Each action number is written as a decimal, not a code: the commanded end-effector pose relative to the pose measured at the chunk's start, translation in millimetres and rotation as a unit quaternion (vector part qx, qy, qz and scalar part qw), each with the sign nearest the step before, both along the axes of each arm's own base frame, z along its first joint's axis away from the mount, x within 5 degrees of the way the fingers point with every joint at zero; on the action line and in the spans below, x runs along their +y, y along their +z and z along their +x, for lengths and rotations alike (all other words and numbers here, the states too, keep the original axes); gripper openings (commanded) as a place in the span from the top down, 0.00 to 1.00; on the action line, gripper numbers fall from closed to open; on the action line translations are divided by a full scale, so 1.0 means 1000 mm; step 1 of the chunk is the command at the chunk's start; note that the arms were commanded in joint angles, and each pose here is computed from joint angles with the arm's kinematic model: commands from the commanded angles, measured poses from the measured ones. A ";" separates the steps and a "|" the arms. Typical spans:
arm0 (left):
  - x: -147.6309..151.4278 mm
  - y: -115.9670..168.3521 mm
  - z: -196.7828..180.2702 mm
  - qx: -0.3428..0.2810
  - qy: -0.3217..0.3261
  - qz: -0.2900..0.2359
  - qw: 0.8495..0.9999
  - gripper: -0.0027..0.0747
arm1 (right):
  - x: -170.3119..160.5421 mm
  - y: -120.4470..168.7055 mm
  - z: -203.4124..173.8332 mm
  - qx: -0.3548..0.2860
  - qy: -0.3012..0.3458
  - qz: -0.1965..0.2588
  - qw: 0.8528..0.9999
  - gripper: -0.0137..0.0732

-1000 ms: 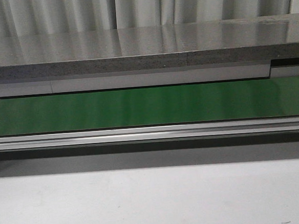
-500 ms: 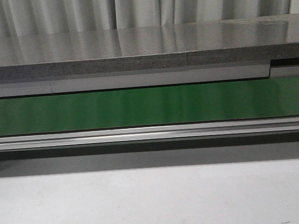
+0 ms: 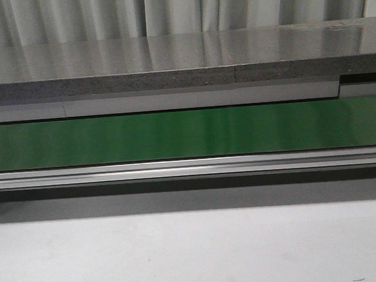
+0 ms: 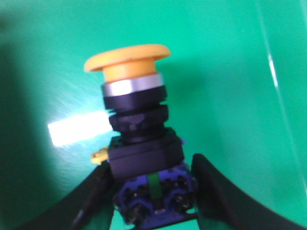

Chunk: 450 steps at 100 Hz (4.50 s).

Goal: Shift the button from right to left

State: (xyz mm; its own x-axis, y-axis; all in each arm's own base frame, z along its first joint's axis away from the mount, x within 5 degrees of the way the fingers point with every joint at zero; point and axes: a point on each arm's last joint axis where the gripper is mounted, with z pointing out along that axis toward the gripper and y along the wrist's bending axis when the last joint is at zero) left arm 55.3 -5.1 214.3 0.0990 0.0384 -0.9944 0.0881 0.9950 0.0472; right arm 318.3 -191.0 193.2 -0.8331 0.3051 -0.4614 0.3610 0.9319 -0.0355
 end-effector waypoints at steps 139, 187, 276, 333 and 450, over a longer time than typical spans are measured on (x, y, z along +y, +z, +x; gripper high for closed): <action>0.000 -0.005 -0.002 -0.037 -0.001 -0.012 0.999 0.96 | 0.116 0.053 0.014 0.000 0.137 0.069 0.988 0.27; 0.000 -0.005 -0.002 -0.037 -0.001 -0.012 0.999 0.96 | 0.129 0.095 -0.004 -0.060 0.164 0.079 0.981 0.27; 0.000 -0.005 -0.002 -0.037 -0.001 -0.012 0.999 0.96 | 0.190 0.157 -0.141 -0.396 0.226 -0.090 0.886 0.27; 0.000 -0.005 -0.002 -0.037 -0.001 -0.012 0.999 0.96 | 0.197 0.106 -0.247 -0.497 0.227 -0.113 0.830 0.27; 0.000 -0.004 -0.002 -0.040 -0.001 -0.013 0.999 0.96 | 0.197 0.105 -0.247 -0.504 0.223 -0.116 0.826 0.92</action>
